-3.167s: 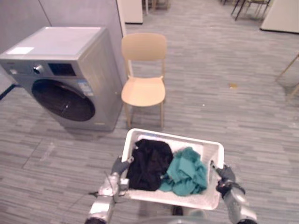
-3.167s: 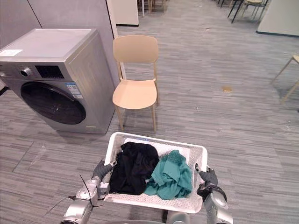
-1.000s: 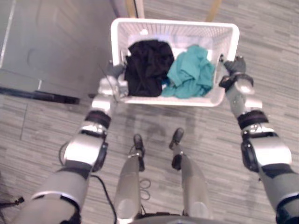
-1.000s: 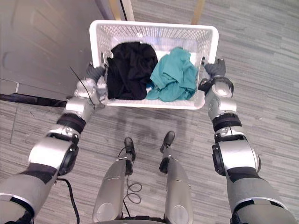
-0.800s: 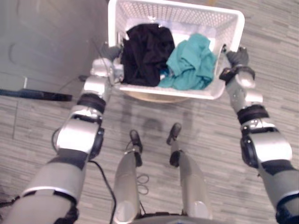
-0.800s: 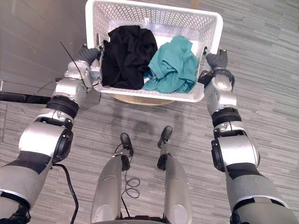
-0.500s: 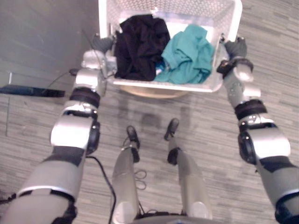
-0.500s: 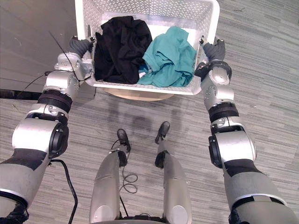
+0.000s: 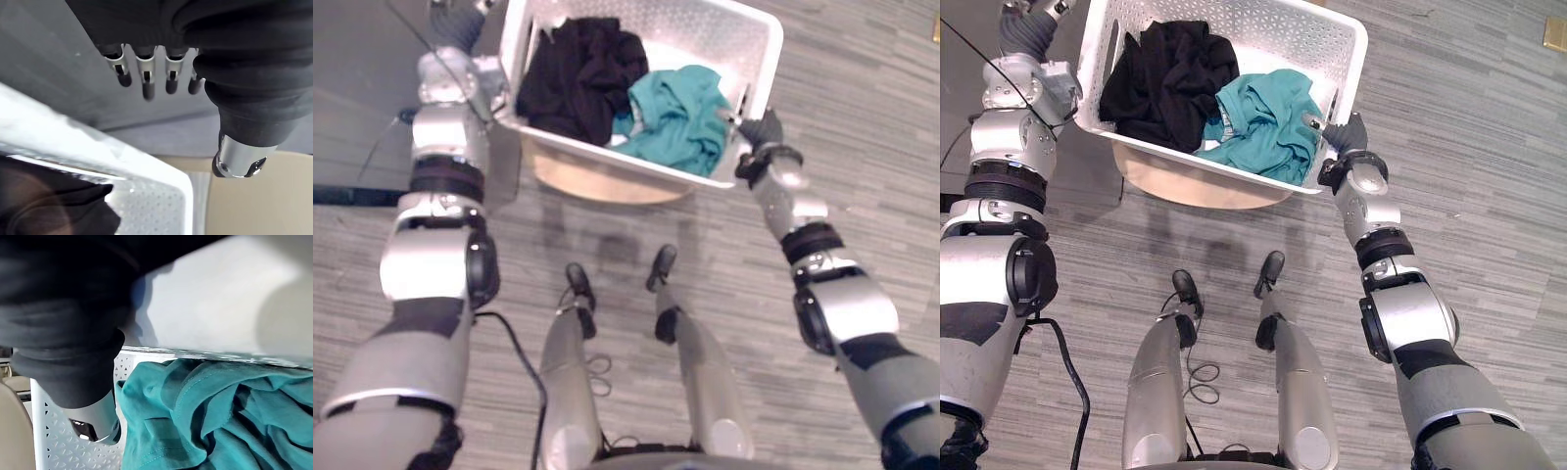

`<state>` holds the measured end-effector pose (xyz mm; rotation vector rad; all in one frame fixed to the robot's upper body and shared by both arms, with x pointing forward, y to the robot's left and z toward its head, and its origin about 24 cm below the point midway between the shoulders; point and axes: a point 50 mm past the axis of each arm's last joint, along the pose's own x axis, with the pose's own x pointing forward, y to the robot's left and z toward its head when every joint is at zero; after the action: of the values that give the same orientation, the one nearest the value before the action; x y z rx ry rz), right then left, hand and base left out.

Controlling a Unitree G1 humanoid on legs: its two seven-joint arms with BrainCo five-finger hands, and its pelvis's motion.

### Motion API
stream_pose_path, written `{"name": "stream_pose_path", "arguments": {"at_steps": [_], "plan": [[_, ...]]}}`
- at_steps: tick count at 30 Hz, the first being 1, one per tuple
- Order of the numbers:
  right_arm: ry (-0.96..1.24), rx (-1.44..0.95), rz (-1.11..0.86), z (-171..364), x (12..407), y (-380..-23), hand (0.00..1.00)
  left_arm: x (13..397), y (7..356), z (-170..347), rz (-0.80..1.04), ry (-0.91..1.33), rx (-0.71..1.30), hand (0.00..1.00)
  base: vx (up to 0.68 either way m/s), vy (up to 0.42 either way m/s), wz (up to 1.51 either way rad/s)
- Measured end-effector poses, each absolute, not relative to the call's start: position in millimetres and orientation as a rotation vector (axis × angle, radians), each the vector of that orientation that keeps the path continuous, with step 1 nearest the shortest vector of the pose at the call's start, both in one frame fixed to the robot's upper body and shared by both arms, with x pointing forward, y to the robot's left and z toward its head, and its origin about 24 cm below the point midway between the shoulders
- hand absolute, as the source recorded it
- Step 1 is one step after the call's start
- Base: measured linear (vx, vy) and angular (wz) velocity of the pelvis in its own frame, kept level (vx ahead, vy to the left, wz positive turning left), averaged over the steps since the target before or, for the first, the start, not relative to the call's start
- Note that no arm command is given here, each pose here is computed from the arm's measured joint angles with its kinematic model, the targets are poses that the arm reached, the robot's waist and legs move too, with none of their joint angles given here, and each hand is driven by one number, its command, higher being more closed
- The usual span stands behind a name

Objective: Pick up the laundry basket with both hands and put the clothes into the washing machine.

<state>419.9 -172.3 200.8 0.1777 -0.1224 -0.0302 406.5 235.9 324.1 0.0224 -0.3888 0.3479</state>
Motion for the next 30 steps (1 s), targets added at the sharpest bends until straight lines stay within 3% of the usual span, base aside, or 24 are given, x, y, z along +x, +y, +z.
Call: {"name": "stream_pose_path", "arguments": {"at_steps": [7, 15, 23, 30], "plan": [[-0.113, 0.102, -0.056, 203.5, 418.7, -188.5, 0.00, 402.0, 247.1, 329.1, 0.378, -0.411, 0.062, 0.00, -0.02, 0.005, -0.09], [-0.230, 0.014, -0.066, 237.0, 410.7, -216.8, 0.00, 399.5, 262.7, 287.2, 0.406, -0.349, 0.118, 0.00, 0.01, 0.014, 0.01], [-0.092, 0.099, -0.281, 153.0, 367.0, -296.0, 0.00, 385.4, 254.1, 207.1, 0.336, -0.276, 0.209, 0.00, 0.07, 0.035, 0.23], [0.166, 0.197, -0.464, 32.2, 273.4, -334.9, 0.00, 325.0, 240.2, 59.5, 0.283, 0.036, 0.141, 0.00, 0.17, 0.031, 0.12]]}}
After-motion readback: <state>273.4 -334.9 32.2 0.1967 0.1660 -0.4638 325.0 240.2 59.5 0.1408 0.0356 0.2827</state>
